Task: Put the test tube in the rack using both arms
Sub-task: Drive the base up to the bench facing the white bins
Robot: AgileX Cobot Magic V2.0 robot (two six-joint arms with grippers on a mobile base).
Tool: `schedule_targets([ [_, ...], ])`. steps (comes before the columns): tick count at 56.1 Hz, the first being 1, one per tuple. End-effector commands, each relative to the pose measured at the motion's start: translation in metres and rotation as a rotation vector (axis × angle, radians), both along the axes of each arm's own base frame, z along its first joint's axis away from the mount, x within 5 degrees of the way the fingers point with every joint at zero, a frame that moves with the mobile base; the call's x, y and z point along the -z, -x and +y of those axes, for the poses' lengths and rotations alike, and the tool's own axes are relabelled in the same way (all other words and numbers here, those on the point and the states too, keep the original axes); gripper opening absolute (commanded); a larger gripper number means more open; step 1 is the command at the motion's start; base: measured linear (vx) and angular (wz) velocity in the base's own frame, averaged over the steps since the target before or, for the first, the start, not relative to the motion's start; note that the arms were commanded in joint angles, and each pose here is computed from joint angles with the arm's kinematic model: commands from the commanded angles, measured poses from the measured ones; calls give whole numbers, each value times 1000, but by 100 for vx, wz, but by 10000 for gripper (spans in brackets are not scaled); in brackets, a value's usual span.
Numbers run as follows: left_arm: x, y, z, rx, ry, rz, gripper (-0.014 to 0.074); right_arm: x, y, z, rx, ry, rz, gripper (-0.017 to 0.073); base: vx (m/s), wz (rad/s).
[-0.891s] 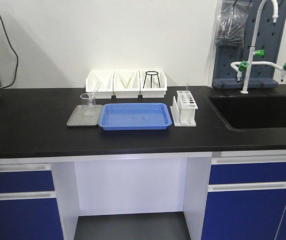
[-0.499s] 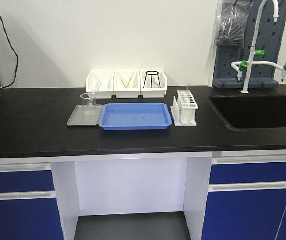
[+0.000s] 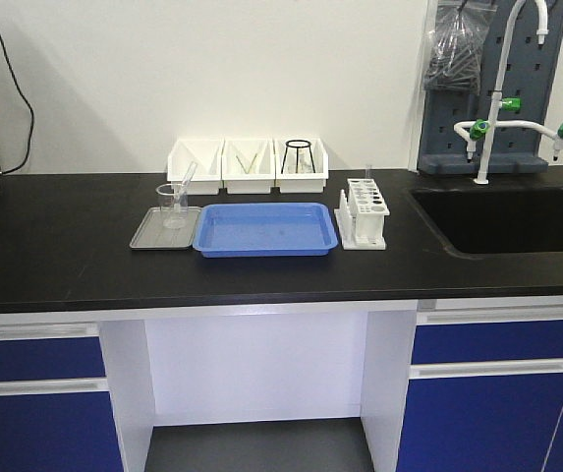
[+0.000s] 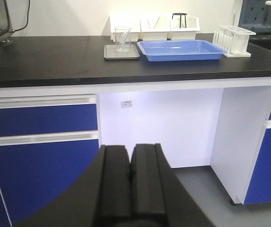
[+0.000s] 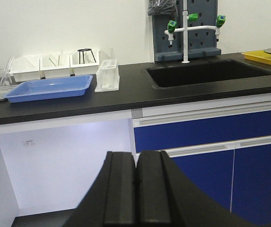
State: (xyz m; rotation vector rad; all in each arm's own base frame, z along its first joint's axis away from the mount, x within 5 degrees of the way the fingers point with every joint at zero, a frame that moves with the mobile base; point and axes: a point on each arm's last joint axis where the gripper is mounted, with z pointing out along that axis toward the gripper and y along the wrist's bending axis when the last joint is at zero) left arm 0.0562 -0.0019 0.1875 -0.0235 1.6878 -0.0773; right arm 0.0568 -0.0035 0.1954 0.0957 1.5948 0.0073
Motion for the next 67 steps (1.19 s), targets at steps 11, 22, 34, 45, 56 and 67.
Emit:
schedule_targets([
  [11, -15, 1, 0, 2, 20, -113, -6, -2, 0, 1, -5, 27, -72, -10, 7, 0],
  [22, -15, 1, 0, 2, 20, -113, -6, -2, 0, 1, -5, 27, -72, -10, 15, 3],
  [34, -15, 1, 0, 2, 20, -113, -6, -2, 0, 1, -5, 27, -72, -10, 21, -1],
  [45, -15, 1, 0, 2, 20, -113, -6, -2, 0, 1, -5, 27, -72, -10, 30, -12],
  [56, -15, 1, 0, 2, 20, -113, -6, -2, 0, 1, -5, 28, -72, -10, 39, 0],
  [67, -15, 1, 0, 2, 20, -113, -6, -2, 0, 1, -5, 28, -72, -10, 44, 12],
])
